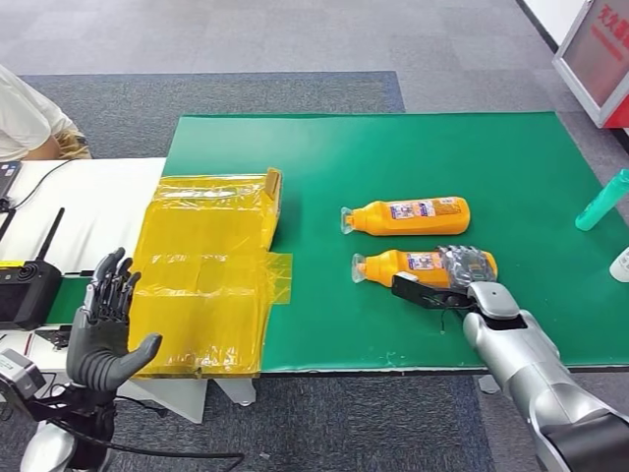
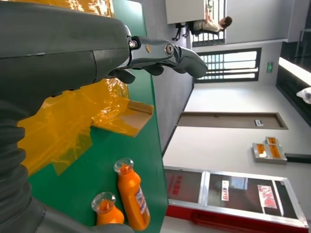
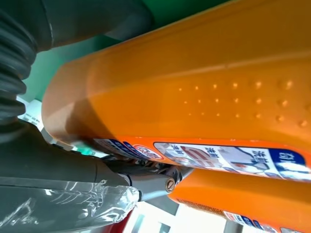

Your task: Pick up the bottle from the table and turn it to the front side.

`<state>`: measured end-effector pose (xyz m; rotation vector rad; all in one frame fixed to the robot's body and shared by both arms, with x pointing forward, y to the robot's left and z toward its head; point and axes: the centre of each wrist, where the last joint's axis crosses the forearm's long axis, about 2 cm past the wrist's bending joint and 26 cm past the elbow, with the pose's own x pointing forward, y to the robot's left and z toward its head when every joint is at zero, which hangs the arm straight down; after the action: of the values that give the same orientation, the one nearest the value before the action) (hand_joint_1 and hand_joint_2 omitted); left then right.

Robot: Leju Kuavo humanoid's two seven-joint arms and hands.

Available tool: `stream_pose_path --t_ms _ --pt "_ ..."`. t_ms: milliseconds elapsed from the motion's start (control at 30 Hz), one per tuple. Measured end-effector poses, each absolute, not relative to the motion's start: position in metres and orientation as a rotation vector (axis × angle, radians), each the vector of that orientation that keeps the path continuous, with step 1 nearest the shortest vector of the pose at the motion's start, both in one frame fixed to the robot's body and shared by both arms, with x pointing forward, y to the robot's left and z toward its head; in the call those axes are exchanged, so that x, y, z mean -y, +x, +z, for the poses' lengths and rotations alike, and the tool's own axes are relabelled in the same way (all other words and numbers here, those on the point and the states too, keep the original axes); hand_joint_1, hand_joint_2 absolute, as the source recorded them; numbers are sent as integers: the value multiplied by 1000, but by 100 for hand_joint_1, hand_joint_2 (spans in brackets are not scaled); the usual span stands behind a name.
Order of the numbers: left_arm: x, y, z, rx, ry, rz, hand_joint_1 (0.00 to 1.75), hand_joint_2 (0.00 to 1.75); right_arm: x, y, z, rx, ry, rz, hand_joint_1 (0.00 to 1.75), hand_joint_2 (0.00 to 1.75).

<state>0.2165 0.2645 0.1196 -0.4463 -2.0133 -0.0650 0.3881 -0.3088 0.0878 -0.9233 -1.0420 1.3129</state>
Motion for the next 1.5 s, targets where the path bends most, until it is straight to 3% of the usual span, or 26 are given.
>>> stream_pose_path --t_ms 467,667,867,1233,1500 --pt "-266 216 121 2030 -444 -61 0 175 303 384 91 1294 -680 1187 175 175" --pt "-270 224 123 2070 -461 -31 0 175 291 363 88 1649 -35 708 175 175" --pt "-269 244 126 2077 -485 -43 0 175 254 346 112 1863 329 284 175 175" --pt "-250 307 146 2109 -543 35 0 175 212 340 147 2052 373 234 175 175" --pt "-204 344 167 1934 -866 -105 0 175 183 342 155 2046 397 135 175 175"
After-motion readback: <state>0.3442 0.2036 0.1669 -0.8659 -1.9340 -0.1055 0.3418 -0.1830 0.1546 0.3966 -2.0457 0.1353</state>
